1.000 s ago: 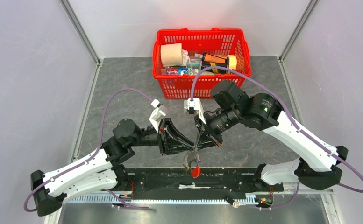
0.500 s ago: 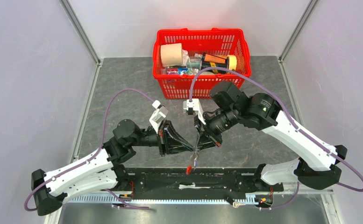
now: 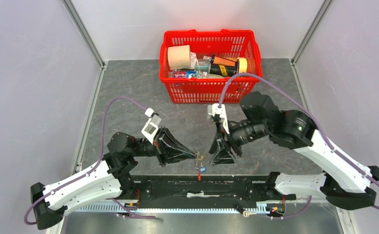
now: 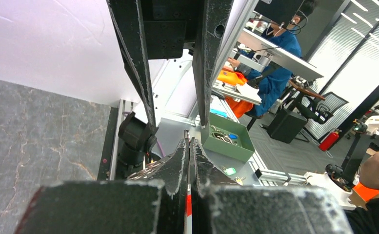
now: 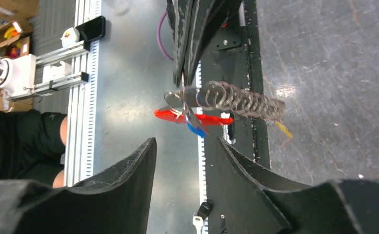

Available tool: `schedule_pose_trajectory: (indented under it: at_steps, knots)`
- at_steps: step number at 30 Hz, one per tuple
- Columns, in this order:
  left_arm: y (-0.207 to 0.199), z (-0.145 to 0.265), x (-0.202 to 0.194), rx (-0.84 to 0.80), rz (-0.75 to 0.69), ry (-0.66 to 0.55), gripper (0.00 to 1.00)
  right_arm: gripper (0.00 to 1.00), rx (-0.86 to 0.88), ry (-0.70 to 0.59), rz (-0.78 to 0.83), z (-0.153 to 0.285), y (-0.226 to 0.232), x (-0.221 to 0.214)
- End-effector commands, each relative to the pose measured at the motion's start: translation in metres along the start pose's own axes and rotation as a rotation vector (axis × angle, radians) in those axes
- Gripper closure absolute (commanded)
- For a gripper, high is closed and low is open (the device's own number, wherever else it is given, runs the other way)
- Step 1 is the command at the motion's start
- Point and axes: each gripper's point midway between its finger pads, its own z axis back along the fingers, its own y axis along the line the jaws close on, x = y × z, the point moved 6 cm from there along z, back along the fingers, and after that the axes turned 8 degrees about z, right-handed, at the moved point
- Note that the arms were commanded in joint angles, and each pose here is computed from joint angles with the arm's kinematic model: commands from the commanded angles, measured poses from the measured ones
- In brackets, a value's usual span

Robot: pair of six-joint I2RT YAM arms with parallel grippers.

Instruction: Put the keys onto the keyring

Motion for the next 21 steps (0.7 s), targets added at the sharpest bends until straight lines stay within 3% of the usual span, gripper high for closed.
schedule_pose_trajectory:
  at_steps: [1, 11, 21]
  knots:
    - [-0.015, 0.002, 0.013, -0.074, -0.062, -0.084, 0.98, 0.43, -0.128, -0.110, 0.016, 0.012, -0.001, 0.007]
    - [-0.025, 0.010, 0.011, -0.169, -0.151, -0.133, 0.98, 0.36, -0.436, -0.127, -0.118, 0.013, -0.033, -0.025]
    - [-0.036, 0.015, 0.012, -0.216, -0.221, -0.124, 0.98, 0.39, -0.584, 0.139, -0.506, -0.017, -0.053, -0.126]
